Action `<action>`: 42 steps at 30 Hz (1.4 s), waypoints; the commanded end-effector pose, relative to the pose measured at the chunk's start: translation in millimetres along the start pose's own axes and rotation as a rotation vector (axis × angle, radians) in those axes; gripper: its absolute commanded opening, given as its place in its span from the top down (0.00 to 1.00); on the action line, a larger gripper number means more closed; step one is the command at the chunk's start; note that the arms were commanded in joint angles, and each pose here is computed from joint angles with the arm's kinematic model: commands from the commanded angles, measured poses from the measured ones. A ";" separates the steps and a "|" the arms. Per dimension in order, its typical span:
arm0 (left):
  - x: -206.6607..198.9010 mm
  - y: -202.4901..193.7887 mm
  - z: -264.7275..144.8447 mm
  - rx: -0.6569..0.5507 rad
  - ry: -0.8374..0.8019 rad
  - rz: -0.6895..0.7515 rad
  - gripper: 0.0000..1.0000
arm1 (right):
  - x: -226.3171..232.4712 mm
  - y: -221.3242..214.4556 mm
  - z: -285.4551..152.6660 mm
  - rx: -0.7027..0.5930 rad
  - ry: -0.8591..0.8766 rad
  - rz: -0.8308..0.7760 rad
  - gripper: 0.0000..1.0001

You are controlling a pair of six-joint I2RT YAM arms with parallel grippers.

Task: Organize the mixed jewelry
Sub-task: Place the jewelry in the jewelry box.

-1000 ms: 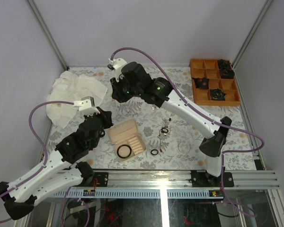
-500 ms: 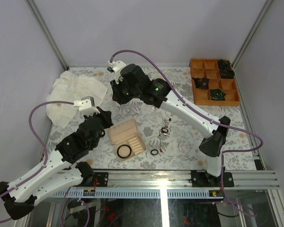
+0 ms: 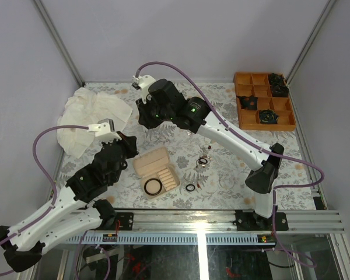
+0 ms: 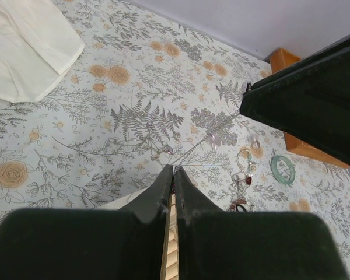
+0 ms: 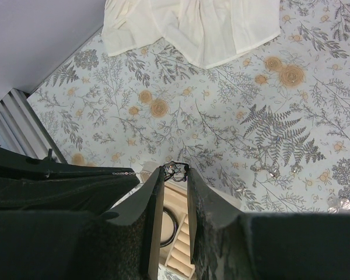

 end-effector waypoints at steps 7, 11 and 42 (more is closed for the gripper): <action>-12.5 27.9 -8.4 -0.072 -0.068 -0.056 1.00 | 6.4 16.8 -28.6 -0.080 0.025 -0.002 0.83; -13.2 29.9 -9.2 -0.073 -0.071 -0.054 1.00 | 7.0 16.3 -31.2 -0.080 0.030 -0.001 0.82; -8.5 17.7 -4.1 -0.060 -0.051 -0.045 0.99 | 4.3 2.1 -27.9 -0.066 0.029 0.011 0.83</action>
Point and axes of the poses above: each gripper's point midway between its finger pads, its own z axis out along the fingers, its own x axis along the line the jaws close on, y = z × x, the point moved 9 cm from there along -z, back along the fingers
